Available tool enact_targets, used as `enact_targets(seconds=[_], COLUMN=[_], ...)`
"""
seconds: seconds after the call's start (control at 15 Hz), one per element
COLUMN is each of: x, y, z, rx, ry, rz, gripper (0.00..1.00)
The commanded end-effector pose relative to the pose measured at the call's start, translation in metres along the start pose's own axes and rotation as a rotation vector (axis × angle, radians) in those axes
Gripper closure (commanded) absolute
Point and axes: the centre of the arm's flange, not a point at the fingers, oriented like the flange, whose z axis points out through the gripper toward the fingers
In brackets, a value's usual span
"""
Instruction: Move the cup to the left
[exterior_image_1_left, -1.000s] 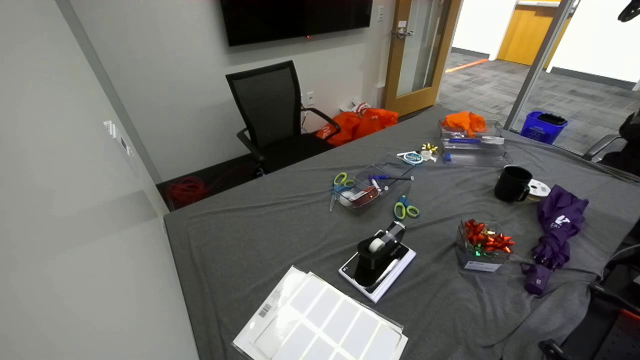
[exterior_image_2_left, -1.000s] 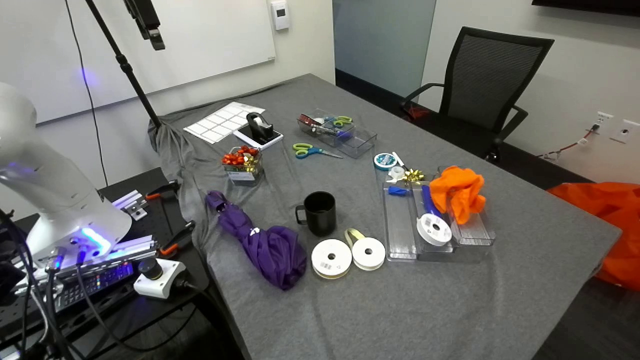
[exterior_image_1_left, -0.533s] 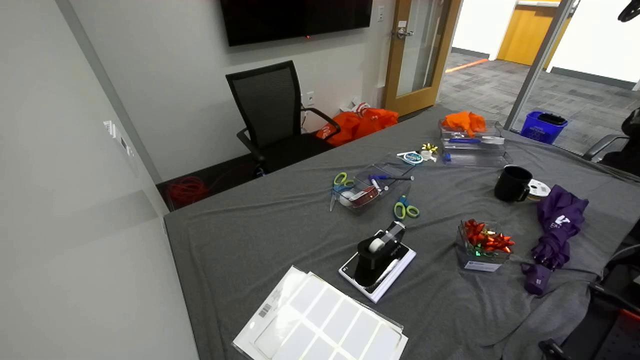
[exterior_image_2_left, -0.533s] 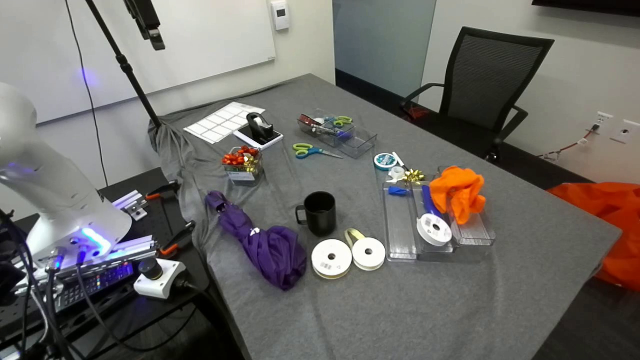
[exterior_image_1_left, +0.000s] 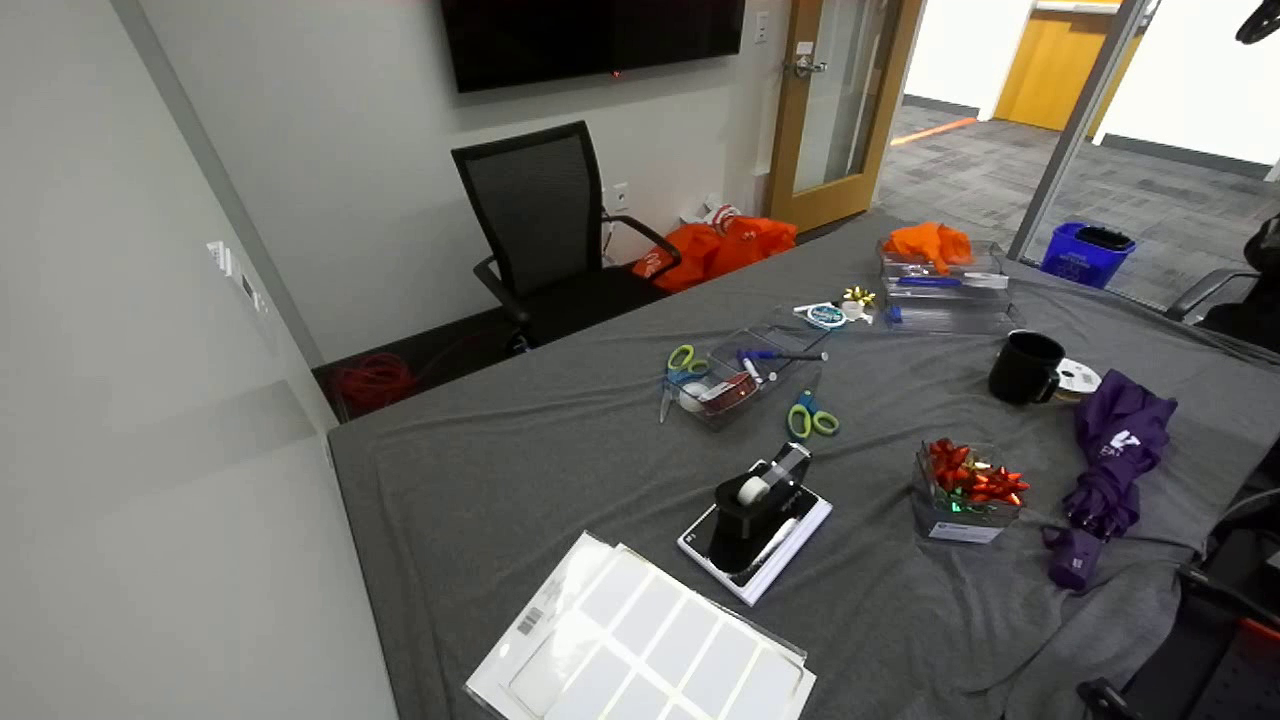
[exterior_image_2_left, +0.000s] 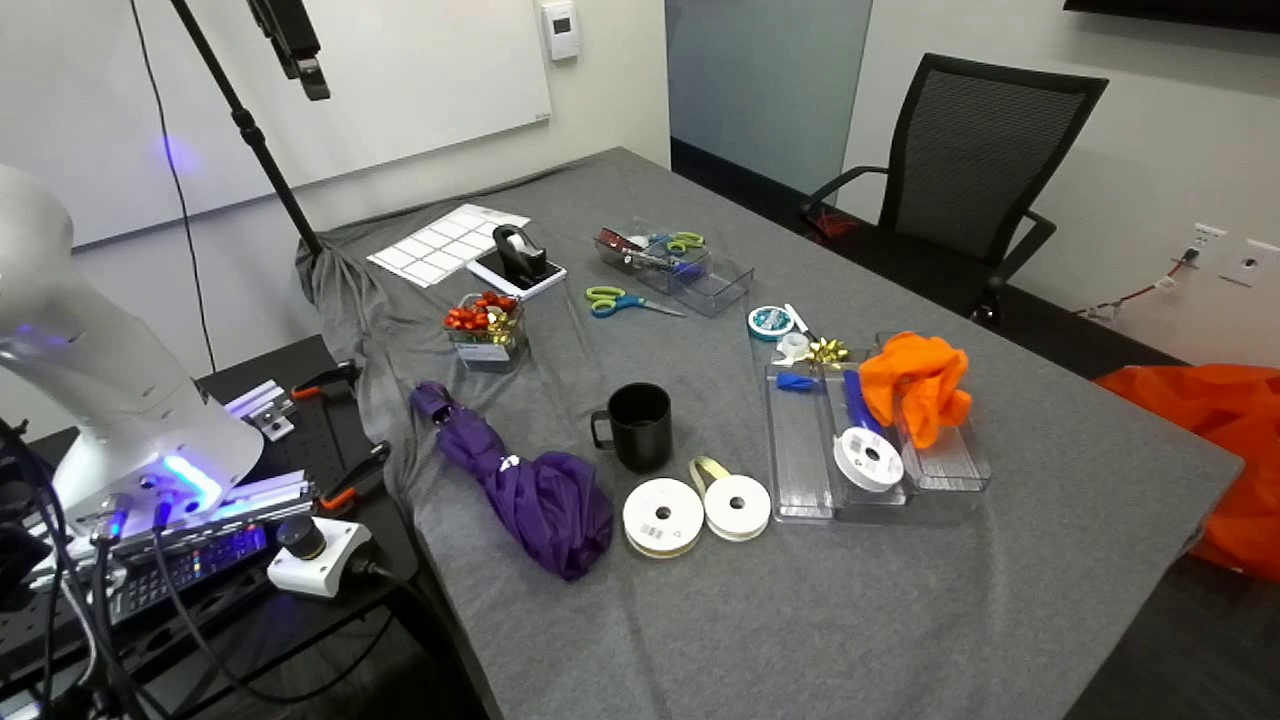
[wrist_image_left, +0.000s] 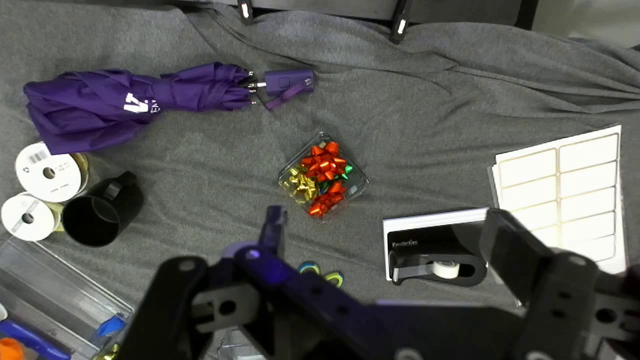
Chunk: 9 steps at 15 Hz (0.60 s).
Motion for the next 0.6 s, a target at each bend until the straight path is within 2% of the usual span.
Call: enact_targets(seconds=[0.0, 0.53], x=[0.0, 0.001], y=[0.0, 0.016], z=[0.0, 0.0], rx=[0.0, 0.016], ry=[0.0, 0.012], rz=[0.0, 0.015], gripper=[0.0, 0.0])
